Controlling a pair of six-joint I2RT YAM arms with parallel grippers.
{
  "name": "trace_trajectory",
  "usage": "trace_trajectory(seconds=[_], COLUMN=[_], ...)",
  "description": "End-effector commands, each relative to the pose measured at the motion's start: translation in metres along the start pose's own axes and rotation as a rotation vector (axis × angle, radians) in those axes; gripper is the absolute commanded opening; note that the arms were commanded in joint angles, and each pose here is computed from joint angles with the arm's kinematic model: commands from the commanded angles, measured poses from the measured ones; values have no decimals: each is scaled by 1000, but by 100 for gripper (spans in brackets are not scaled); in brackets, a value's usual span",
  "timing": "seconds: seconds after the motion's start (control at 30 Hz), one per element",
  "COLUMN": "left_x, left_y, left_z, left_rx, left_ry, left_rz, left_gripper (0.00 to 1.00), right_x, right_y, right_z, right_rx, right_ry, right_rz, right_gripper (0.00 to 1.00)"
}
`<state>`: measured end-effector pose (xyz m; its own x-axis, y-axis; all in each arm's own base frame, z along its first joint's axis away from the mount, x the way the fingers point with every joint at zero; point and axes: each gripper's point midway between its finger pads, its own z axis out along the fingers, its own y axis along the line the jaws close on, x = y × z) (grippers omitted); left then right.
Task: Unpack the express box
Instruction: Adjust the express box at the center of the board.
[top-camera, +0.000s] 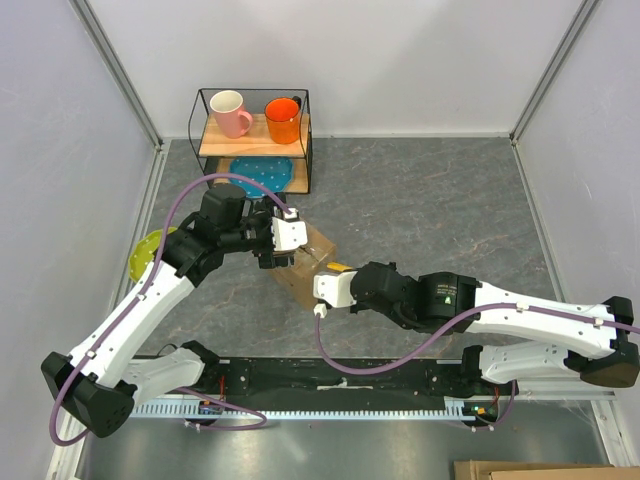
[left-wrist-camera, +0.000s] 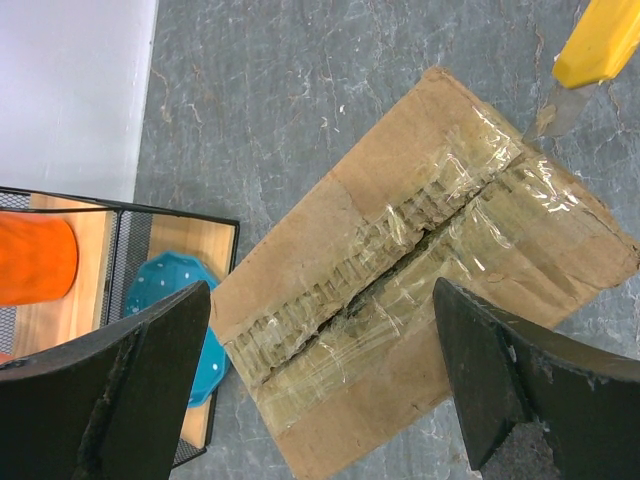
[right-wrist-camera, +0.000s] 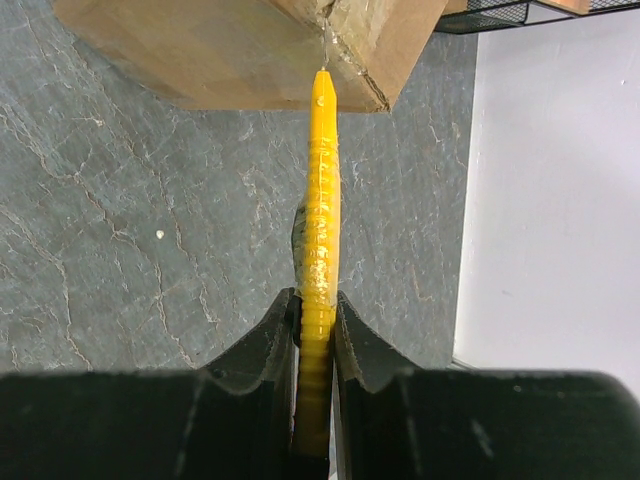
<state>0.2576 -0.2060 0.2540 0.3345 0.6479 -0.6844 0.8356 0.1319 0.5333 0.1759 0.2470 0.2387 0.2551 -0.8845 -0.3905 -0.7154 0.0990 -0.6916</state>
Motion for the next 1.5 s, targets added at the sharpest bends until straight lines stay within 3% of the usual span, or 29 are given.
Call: trace_trajectory(seconds=[0.0,0.47,0.9,1.47], left_x=[-5,-10,-15,5], left_y=[-5,-10,-45,-78], left_z=[-1,-5,1,3], left_rx=[17,42,210,337], left_ry=[-32,-52,-71,-19], left_rz=[21,31,62,79], left_gripper=[99,99,99,99], right_x=[-3,1,-3,-32], right_y=[-5,-2,-6,-17], right_z=[-4,5,17,16], right_rx=[18,20,4,5], right_ry=[-14,27,47,-45], right_rz=[17,-13,-28,13], right_gripper=[0,0,0,0])
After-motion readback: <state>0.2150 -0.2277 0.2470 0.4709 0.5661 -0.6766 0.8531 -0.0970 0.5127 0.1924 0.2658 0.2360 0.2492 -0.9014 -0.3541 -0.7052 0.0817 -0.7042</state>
